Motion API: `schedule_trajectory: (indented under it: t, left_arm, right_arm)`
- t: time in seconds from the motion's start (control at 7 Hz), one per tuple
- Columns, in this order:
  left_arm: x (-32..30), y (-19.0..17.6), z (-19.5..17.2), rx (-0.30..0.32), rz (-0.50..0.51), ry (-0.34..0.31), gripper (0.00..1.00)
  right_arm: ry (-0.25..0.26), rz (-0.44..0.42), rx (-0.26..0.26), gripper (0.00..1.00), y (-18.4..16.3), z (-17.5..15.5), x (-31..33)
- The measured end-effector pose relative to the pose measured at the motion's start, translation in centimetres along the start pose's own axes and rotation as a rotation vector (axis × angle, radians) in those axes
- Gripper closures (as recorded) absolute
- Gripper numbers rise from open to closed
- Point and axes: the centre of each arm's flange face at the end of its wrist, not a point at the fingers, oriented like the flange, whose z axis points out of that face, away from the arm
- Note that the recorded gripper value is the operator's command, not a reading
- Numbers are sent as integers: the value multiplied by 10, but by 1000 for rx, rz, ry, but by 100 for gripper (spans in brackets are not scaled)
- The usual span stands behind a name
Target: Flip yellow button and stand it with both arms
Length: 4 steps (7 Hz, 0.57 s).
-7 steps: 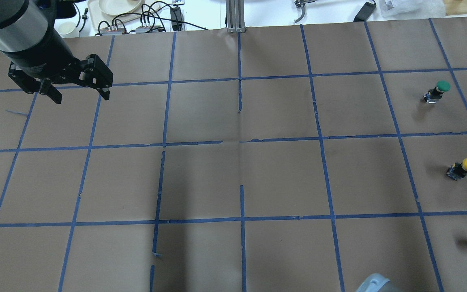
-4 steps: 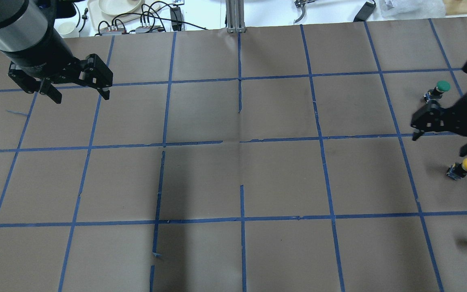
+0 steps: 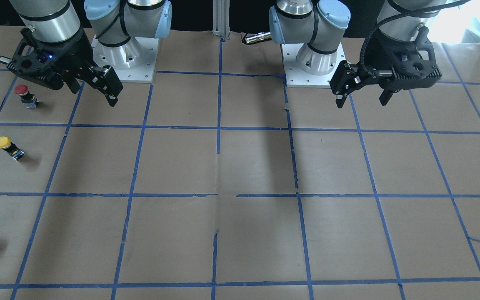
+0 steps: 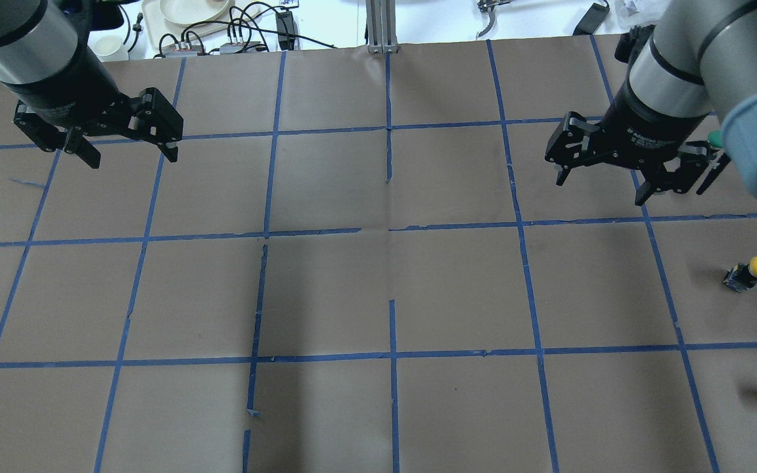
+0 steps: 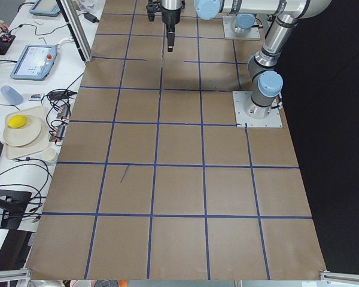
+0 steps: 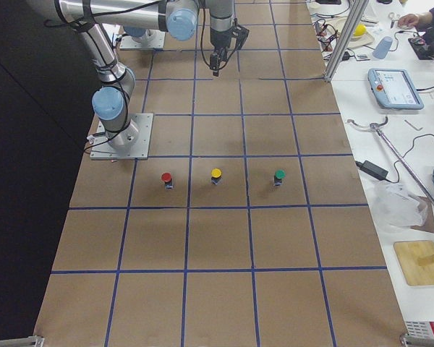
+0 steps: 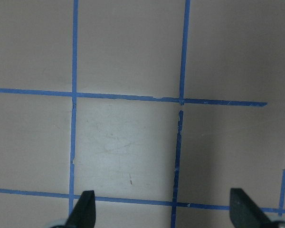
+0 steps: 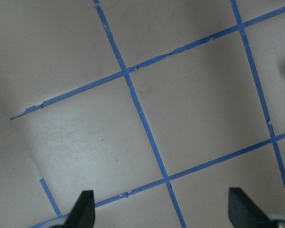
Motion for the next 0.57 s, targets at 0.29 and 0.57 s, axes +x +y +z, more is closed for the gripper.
schedule_trajectory:
  t: [0.29,0.57]
  left_arm:
    - [0,0,0,0,0,0,0]
    - [0,0,0,-1,0,0,0]
  right_arm:
    - [14,-32,-38,0,-6,-3,-18]
    - [21,-39,-55,0,-10,4,-15]
